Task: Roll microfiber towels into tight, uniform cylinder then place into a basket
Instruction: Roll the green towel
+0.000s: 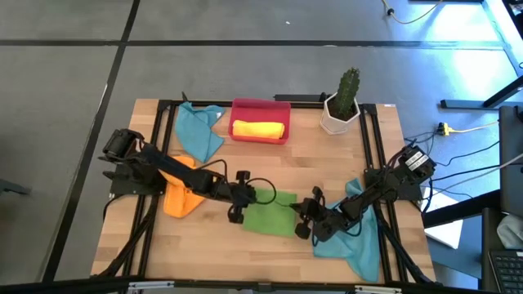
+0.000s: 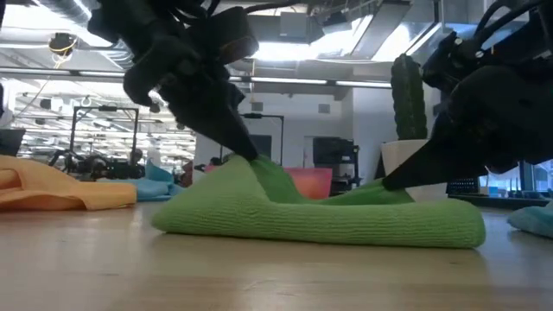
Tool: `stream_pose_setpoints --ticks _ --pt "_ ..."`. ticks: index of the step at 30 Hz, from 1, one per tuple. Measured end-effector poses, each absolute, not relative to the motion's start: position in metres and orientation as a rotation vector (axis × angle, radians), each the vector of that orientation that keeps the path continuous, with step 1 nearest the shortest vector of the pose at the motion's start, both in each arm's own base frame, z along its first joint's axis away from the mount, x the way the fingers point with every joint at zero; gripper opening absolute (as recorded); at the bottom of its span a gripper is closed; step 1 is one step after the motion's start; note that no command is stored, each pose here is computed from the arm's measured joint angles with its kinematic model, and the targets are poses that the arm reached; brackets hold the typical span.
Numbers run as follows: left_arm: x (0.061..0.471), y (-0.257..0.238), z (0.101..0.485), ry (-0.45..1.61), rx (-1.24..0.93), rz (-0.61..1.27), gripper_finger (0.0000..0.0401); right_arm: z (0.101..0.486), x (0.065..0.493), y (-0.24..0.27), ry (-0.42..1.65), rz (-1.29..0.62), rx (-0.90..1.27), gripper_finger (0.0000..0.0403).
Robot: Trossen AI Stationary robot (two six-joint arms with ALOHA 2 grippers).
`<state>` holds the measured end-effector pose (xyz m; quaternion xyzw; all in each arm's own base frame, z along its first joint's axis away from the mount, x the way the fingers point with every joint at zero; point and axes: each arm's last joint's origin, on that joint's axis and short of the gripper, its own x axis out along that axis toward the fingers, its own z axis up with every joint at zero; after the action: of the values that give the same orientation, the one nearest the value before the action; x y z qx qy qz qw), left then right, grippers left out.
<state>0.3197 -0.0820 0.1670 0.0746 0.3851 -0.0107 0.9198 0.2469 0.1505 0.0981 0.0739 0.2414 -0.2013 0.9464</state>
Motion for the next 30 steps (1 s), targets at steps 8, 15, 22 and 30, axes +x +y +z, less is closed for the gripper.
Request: stream_pose_setpoints --ticks 8,15,22,30 --pt "0.326 -0.060 0.167 0.783 0.170 0.074 0.0000 0.093 0.244 0.141 0.512 -0.500 0.120 0.0010" --pt "0.331 -0.043 0.158 0.806 0.153 0.122 0.0000 0.088 0.237 0.134 0.544 -0.592 0.116 0.0010" --pt "0.328 -0.066 0.156 0.806 0.142 0.035 0.0000 0.089 0.233 0.144 0.528 -0.549 0.128 0.0010" --pt "0.323 -0.092 0.157 0.782 0.132 -0.005 0.0000 0.096 0.232 0.163 0.472 -0.444 0.164 0.0010"
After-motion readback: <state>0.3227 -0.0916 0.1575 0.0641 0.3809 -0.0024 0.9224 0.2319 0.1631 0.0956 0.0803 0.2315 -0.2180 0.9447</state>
